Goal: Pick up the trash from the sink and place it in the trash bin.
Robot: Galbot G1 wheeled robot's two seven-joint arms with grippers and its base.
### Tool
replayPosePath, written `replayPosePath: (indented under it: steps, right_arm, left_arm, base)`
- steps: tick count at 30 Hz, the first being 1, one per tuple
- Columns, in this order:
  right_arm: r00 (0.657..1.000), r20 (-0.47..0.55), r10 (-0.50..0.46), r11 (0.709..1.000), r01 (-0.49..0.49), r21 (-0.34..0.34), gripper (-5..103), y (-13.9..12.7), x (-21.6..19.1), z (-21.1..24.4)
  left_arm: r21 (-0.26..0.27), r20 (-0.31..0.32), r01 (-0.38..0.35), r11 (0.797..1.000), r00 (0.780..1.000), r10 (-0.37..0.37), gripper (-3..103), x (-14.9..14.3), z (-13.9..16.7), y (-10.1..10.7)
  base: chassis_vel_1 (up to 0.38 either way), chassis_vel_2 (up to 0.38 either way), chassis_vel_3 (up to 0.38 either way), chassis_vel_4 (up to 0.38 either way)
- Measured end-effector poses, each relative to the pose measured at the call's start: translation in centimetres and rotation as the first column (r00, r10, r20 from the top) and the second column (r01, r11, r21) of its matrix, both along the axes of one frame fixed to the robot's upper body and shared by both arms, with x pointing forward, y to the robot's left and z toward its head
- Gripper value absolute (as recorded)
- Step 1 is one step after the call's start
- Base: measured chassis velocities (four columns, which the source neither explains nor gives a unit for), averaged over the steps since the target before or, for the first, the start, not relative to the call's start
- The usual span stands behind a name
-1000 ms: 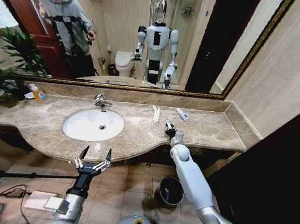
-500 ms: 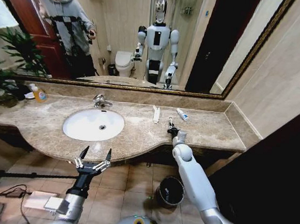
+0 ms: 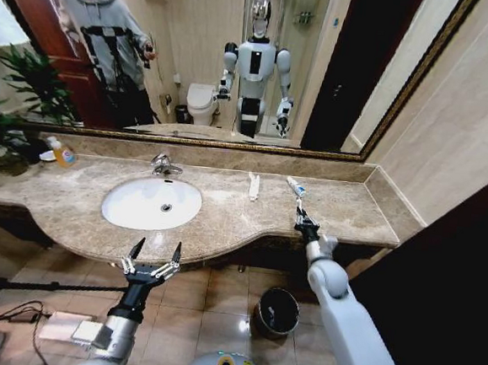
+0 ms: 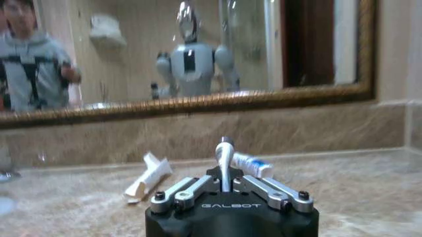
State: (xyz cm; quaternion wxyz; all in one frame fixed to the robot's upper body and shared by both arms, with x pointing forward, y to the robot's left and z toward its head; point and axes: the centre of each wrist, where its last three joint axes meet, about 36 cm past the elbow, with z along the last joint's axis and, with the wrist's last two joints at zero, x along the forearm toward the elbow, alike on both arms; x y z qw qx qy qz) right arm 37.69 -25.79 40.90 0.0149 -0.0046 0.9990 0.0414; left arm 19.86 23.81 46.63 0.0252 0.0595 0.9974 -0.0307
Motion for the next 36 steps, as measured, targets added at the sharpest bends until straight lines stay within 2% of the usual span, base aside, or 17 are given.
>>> replayPosePath:
  steps: [2, 5, 7, 8, 11, 14, 18, 19, 20, 22, 23, 25, 26, 30, 34, 35, 36]
  right_arm:
    - [0.999, 0.013, -0.036, 0.999, 0.036, 0.008, 5, 0.5, -4.0, -1.1]
    - [0.998, 0.031, -0.061, 0.998, 0.061, -0.004, 5, 0.6, -5.9, -2.0]
    - [0.995, 0.018, -0.102, 0.994, 0.103, -0.037, 5, 0.8, -9.2, -3.9]
    - [0.995, 0.018, -0.102, 0.994, 0.103, -0.037, 5, 0.8, -9.2, -3.9]
    - [0.991, -0.035, -0.131, 0.99, 0.128, -0.062, 5, 1.0, -13.1, -6.0]
    - [0.989, -0.06, -0.136, 0.989, 0.132, -0.066, 5, 1.0, -14.2, -6.9]
    - [0.978, -0.16, -0.132, 0.989, 0.119, -0.088, 5, 0.9, -16.9, -11.4]
    - [0.978, -0.16, -0.132, 0.989, 0.119, -0.088, 5, 0.9, -16.9, -11.4]
    - [0.97, -0.204, -0.134, 0.99, 0.124, -0.062, 5, 1.0, -17.2, -12.4]
    - [0.937, -0.323, -0.13, 0.987, 0.155, 0.052, 5, 1.6, -16.9, -14.0]
    - [0.937, -0.323, -0.13, 0.987, 0.155, 0.052, 5, 1.6, -16.9, -14.0]
    - [0.909, -0.402, -0.112, 0.979, 0.169, 0.11, 5, 1.6, -15.3, -16.0]
    - [0.909, -0.402, -0.112, 0.979, 0.169, 0.11, 5, 1.6, -15.3, -16.0]
    - [0.871, -0.486, -0.073, 0.986, 0.138, 0.099, 5, 0.6, -13.0, -20.5]
    - [0.85, -0.523, -0.067, 0.987, 0.133, 0.09, 5, 0.3, -12.5, -22.4]
    - [0.825, -0.561, -0.068, 0.988, 0.136, 0.079, 5, 0.1, -12.2, -24.4]
    - [0.817, -0.572, -0.069, 0.988, 0.136, 0.075, 5, 0.1, -12.1, -24.9]
  left_arm:
    - [0.0, 0.0, 0.0, 1.0, 1.0, 0.0, 100, 0.0, 0.0, 0.0]
    - [0.0, 0.0, 0.0, 1.0, 1.0, 0.0, 100, 0.0, 0.0, 0.0]
    - [0.0, 0.0, 0.0, 1.0, 1.0, 0.0, 100, 0.0, 0.0, 0.0]
    - [0.0, 0.0, 0.0, 1.0, 1.0, 0.0, 100, 0.0, 0.0, 0.0]
    - [0.0, 0.0, 0.0, 1.0, 1.0, 0.0, 100, 0.0, 0.0, 0.0]
    - [0.0, 0.0, 0.0, 1.0, 1.0, 0.0, 100, 0.0, 0.0, 0.0]
    - [0.0, 0.0, 0.0, 1.0, 1.0, 0.0, 100, 0.0, 0.0, 0.0]
    - [0.0, 0.0, 0.0, 1.0, 1.0, 0.0, 100, 0.0, 0.0, 0.0]
    - [0.0, 0.0, 0.0, 1.0, 1.0, 0.0, 100, 0.0, 0.0, 0.0]
    - [0.0, 0.0, 0.0, 1.0, 1.0, 0.0, 100, 0.0, 0.0, 0.0]
    - [0.0, 0.0, 0.0, 1.0, 1.0, 0.0, 100, 0.0, 0.0, 0.0]
    - [0.0, 0.0, 0.0, 1.0, 1.0, 0.0, 100, 0.0, 0.0, 0.0]
    - [0.0, 0.0, 0.0, 1.0, 1.0, 0.0, 100, 0.0, 0.0, 0.0]
    - [0.0, 0.0, 0.0, 1.0, 1.0, 0.0, 100, 0.0, 0.0, 0.0]
    - [0.0, 0.0, 0.0, 1.0, 1.0, 0.0, 100, 0.0, 0.0, 0.0]
    - [0.0, 0.0, 0.0, 1.0, 1.0, 0.0, 100, 0.0, 0.0, 0.0]
    - [0.0, 0.0, 0.0, 1.0, 1.0, 0.0, 100, 0.0, 0.0, 0.0]
  base:
    - [0.0, 0.0, 0.0, 0.0]
    - [0.0, 0.0, 0.0, 0.0]
    - [0.0, 0.0, 0.0, 0.0]
    - [0.0, 0.0, 0.0, 0.0]
    - [0.0, 0.0, 0.0, 0.0]
    - [0.0, 0.0, 0.0, 0.0]
    - [0.0, 0.0, 0.0, 0.0]
    - [0.0, 0.0, 0.0, 0.0]
    - [0.0, 0.0, 0.0, 0.0]
    - [0.0, 0.0, 0.0, 0.0]
    - [0.0, 0.0, 0.0, 0.0]
    - [0.0, 0.0, 0.0, 0.0]
    - [0.0, 0.0, 0.0, 0.0]
    - [0.0, 0.0, 0.0, 0.0]
    - [0.0, 0.0, 0.0, 0.0]
    - [0.0, 0.0, 0.0, 0.0]
    - [0.0, 0.0, 0.0, 0.0]
